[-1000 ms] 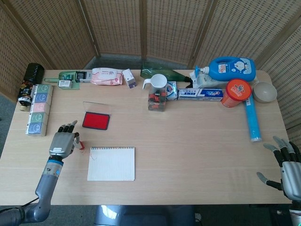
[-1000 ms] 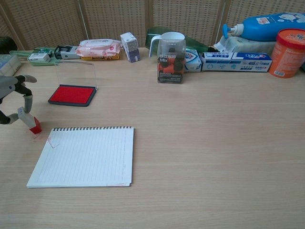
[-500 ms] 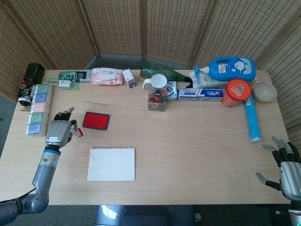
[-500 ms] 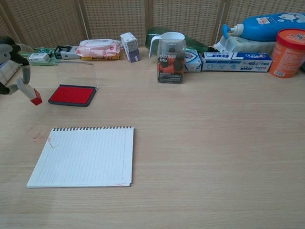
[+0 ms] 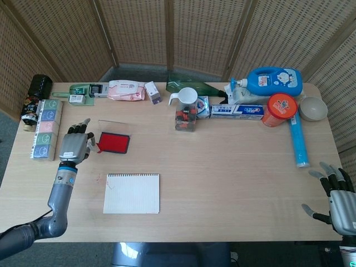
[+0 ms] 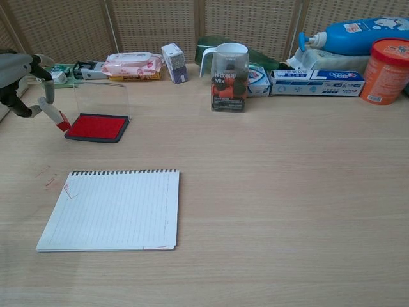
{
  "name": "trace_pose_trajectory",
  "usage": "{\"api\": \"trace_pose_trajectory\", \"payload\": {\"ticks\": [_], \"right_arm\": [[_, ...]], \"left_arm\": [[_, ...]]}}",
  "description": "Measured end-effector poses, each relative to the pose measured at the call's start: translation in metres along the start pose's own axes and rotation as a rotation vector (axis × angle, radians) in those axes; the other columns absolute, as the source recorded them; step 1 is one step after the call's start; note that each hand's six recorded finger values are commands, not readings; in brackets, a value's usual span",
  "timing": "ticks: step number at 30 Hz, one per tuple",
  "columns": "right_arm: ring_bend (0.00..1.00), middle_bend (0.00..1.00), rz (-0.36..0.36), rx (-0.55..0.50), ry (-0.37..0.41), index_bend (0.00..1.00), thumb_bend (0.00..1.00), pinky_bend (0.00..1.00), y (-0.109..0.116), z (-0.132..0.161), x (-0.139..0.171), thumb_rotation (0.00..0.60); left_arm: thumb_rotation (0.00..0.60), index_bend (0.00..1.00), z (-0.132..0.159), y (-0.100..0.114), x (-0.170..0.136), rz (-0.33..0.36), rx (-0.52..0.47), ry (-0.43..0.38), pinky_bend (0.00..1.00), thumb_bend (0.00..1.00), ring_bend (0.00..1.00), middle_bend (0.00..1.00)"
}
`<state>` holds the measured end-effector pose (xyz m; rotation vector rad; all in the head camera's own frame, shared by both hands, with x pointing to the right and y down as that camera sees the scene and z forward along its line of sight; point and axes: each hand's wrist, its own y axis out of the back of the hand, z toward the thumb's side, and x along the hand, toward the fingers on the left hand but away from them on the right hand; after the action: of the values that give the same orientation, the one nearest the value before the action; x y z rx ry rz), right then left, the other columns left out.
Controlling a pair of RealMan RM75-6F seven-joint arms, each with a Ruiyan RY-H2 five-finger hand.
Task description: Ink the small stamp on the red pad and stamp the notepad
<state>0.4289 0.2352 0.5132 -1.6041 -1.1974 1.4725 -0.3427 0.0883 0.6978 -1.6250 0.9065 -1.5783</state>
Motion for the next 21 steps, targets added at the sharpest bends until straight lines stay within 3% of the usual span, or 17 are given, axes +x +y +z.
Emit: {"api": "trace_pose_trajectory", "payload": {"ticks": [21], "right_arm": [[0.04, 0.1, 0.018, -0.002, -0.015, 0.22, 0.07, 0.0, -0.005, -0.005, -0.004, 0.6]], "left_arm": [[0.6, 0.6, 0.022, -0.026, 0.026, -0.002, -0.008, 0.052, 0.11, 0.41, 0.11, 0.0]]}}
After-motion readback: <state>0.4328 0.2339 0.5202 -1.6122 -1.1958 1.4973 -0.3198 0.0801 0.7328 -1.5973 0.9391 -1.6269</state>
